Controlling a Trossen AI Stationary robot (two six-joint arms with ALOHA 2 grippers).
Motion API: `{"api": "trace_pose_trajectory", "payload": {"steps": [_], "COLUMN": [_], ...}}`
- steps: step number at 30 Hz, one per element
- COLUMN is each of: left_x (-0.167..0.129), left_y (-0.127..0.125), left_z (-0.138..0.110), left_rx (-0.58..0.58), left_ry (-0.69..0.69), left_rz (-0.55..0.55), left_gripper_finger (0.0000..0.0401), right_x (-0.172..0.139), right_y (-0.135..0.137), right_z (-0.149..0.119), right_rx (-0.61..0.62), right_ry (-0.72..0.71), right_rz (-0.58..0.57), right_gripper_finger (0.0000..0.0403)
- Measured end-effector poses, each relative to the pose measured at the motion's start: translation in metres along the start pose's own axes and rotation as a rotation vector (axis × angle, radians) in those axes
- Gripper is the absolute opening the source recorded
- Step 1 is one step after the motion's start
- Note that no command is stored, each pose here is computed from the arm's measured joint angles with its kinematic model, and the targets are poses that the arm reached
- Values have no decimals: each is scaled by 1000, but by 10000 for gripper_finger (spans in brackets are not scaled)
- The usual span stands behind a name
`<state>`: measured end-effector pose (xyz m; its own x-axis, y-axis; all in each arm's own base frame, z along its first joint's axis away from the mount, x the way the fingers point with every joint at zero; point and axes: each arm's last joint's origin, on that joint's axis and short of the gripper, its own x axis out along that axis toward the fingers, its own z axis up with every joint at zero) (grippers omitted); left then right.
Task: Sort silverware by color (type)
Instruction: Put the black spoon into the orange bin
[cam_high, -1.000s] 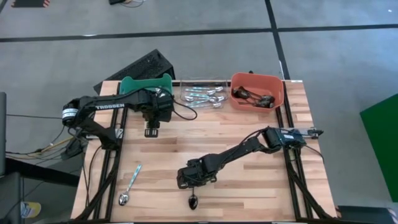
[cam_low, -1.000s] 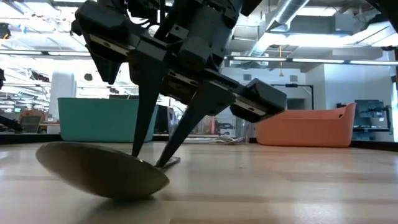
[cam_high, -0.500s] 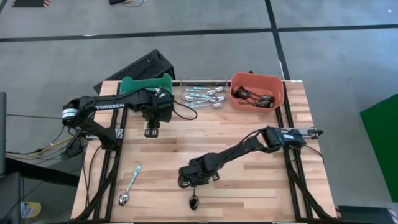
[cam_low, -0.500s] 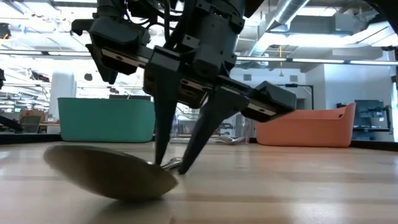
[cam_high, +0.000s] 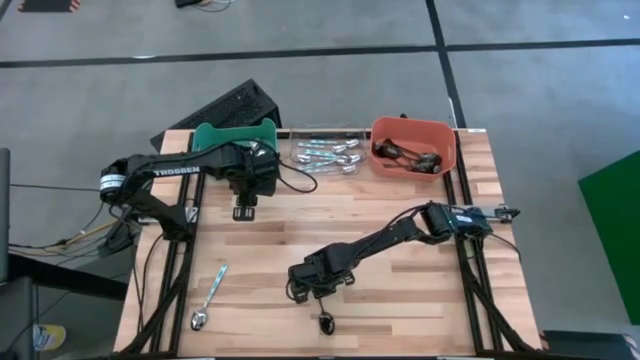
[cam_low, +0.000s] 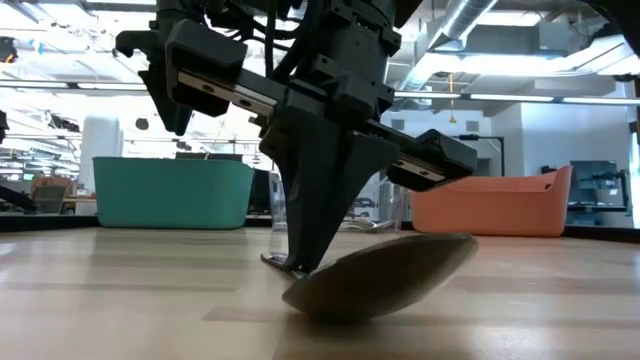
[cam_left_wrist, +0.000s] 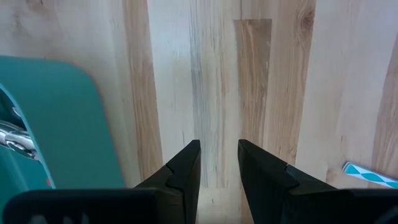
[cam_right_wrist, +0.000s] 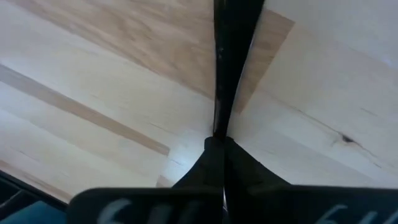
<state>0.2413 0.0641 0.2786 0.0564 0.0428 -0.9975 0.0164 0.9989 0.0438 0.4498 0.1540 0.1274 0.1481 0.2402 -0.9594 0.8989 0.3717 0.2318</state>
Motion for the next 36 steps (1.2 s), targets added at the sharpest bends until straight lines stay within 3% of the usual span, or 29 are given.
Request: {"api": "trace_pose_trajectory", "payload": {"steps": [16,25,33,36], "left_x": [0,0,0,0], "left_y": [0,1,1,1], "left_z": [0,2,2,2], "left_rx": [17,20,20,20], "left_ry": [-3,-19,-19,-19], "left_rz": [3,8,8,8], "left_gripper_finger": [96,96,96,96], "right_x": [-21,-28,-35,-51], "right_y": [0,-24,-23,-23], "right_z": [-9,-14,-15,-21], "right_rx": [-59,-78,-78,-78], "right_ry": [-75,-47,-71,-112], "right_rz": [5,-242,-219,-198], "right_gripper_finger": [5,5,5,5]}}
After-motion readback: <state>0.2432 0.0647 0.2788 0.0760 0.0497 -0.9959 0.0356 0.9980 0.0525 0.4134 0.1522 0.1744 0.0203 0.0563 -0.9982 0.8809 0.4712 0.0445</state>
